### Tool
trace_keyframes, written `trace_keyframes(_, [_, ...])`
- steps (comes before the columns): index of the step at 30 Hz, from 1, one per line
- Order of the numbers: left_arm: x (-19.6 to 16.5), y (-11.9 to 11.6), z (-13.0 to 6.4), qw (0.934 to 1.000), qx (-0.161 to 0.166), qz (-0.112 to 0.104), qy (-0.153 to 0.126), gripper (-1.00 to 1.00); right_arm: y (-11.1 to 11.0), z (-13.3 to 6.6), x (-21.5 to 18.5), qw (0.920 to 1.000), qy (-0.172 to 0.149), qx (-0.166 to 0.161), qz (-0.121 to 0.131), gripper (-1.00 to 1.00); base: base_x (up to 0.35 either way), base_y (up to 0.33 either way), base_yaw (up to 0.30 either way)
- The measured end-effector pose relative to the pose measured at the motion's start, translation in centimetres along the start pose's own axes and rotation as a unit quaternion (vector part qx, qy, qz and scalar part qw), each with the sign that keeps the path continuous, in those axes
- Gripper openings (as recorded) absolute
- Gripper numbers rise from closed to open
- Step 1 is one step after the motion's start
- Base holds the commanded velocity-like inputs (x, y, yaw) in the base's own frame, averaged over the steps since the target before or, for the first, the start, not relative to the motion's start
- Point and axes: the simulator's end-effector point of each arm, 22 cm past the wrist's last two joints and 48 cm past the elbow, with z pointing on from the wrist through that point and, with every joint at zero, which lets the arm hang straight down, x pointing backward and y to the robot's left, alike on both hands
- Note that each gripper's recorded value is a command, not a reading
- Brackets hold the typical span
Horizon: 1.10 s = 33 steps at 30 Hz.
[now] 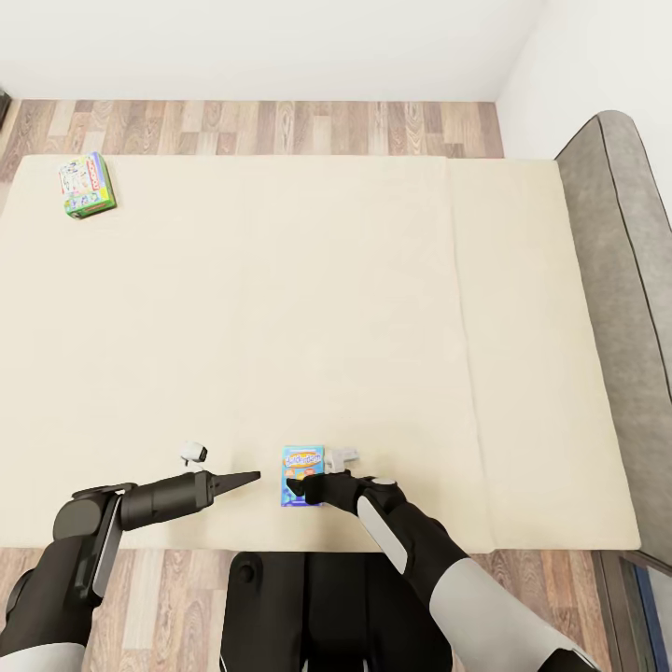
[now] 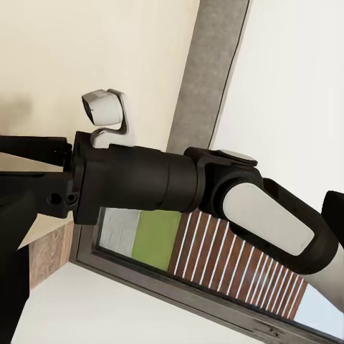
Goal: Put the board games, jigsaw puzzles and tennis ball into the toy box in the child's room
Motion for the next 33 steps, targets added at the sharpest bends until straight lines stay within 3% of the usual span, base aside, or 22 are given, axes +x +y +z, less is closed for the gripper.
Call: trace_keyframes(33, [0.03,0.01,0.02,1.0000,0.000,0.000,0.001,1.00,0.04,0.01,0.03,1.0000,0.000,0.000,-0.001,1.00,0.000,0.054,0.000])
